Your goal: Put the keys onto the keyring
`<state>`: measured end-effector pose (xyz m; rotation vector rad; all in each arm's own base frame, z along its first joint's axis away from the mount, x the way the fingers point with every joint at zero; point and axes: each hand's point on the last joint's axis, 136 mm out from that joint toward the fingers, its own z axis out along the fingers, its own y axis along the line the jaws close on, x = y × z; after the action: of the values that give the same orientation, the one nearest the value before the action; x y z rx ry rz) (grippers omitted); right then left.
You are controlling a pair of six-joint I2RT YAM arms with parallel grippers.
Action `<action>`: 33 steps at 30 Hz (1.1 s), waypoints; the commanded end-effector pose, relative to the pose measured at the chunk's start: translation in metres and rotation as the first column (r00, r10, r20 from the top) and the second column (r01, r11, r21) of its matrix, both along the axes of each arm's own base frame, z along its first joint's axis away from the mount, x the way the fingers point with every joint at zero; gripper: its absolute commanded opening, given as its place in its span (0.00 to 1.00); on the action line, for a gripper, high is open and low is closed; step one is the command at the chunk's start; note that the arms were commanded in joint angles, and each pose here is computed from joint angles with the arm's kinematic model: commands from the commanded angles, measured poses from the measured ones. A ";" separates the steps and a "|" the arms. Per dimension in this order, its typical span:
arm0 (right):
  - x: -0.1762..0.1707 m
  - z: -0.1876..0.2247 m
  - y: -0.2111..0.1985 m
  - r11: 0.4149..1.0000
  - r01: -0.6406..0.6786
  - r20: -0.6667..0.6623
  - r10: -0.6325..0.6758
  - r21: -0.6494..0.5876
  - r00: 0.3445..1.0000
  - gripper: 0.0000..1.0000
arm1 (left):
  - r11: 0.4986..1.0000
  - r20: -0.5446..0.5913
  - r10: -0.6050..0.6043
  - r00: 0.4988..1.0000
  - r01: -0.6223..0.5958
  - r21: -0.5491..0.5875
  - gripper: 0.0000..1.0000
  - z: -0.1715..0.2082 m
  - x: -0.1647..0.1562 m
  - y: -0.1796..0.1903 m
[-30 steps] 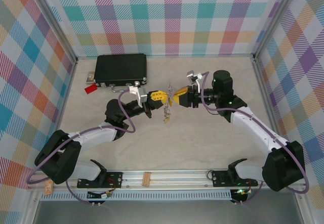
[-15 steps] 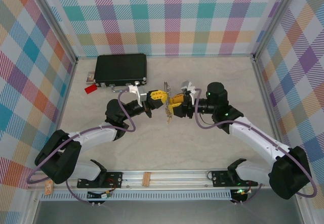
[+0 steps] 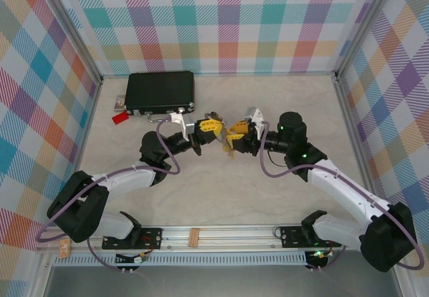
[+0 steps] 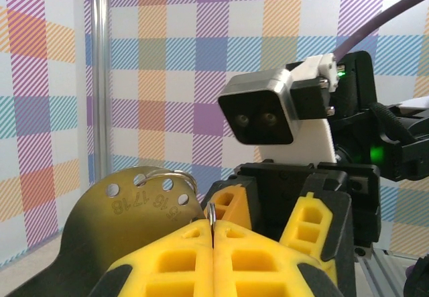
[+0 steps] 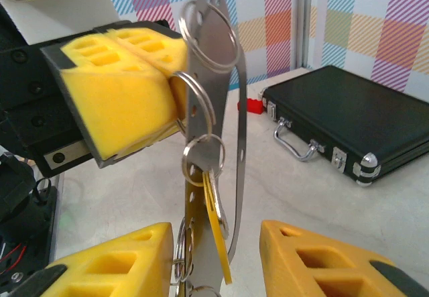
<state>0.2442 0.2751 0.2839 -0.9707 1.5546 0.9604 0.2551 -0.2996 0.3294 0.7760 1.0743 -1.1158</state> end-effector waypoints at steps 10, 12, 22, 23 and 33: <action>0.001 0.005 -0.002 1.000 0.012 0.058 -0.012 -0.003 0.998 0.36 | 0.998 0.071 -0.014 0.997 0.018 -0.058 0.00 0.027 -0.008 0.002; 0.000 0.004 0.001 1.000 -0.007 0.049 0.008 -0.003 0.999 0.36 | 0.998 0.073 -0.014 0.997 0.019 -0.059 0.00 0.028 -0.008 0.002; 0.002 0.005 0.011 1.000 -0.024 0.059 0.024 0.002 0.998 0.36 | 0.998 0.068 -0.017 0.998 0.021 -0.057 0.00 0.027 -0.008 0.001; 0.004 0.005 0.011 1.000 -0.014 0.061 0.014 -0.001 0.998 0.35 | 0.998 0.067 -0.019 0.998 0.022 -0.055 0.00 0.026 -0.008 0.001; 0.012 0.012 0.015 0.999 0.030 0.102 -0.032 0.016 0.994 0.27 | 0.998 0.063 -0.032 0.998 0.036 -0.055 0.00 0.026 -0.010 0.000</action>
<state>0.2509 0.2858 0.2688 -0.9734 1.5689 0.9193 0.2549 -0.2997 0.3298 0.7702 1.0802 -1.1288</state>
